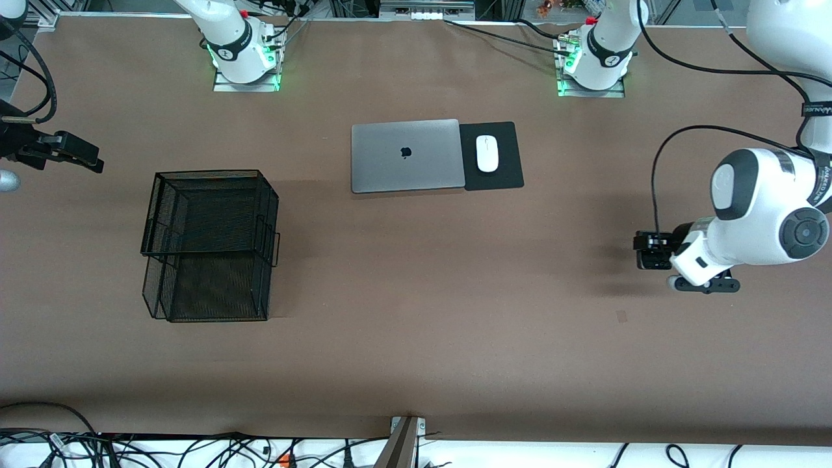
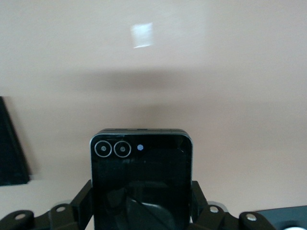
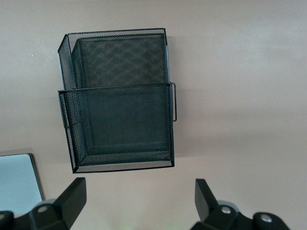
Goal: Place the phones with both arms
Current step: 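Carry the flip phone beside the laptop and release it with the left gripper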
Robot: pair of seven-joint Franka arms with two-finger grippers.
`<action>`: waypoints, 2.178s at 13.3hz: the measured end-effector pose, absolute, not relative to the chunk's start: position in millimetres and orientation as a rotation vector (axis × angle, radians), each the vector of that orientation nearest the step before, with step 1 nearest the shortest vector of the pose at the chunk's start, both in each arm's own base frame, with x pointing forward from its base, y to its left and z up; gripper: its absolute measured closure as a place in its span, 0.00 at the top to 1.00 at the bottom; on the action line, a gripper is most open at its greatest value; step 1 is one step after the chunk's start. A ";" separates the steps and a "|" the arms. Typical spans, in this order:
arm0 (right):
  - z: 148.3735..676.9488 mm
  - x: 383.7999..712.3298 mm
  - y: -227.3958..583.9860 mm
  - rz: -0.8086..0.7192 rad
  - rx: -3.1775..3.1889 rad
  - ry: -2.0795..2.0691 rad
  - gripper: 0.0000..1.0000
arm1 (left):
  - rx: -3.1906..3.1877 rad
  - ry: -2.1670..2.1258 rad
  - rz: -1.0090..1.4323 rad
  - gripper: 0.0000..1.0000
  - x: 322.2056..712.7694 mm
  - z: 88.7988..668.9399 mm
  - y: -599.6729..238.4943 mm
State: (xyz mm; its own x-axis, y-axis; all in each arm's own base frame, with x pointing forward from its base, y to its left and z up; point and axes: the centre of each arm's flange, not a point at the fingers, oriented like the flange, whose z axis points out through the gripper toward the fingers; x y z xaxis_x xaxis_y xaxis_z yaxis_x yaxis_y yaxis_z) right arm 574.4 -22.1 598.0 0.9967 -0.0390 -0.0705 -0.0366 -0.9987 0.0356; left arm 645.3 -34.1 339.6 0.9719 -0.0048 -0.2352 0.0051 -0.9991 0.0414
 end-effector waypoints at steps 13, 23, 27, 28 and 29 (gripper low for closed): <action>597.9 574.4 -21.9 -0.111 3.105 -0.058 1.00 | 3.083 0.051 -0.158 0.81 567.0 208.0 -440.6; 592.9 576.8 -18.3 -0.124 3.105 -0.048 1.00 | 3.078 0.050 -0.139 0.97 551.7 170.7 -462.4; 581.5 583.1 -1.1 -0.141 3.104 0.000 1.00 | 3.110 0.084 -0.157 1.00 568.1 215.6 -453.8; 577.2 585.2 2.7 -0.144 3.104 0.010 1.00 | 3.125 0.110 -0.151 1.00 578.4 248.2 -442.3; 572.2 587.5 7.3 -0.146 3.104 0.023 1.00 | 3.136 0.152 -0.145 1.00 589.9 286.0 -423.5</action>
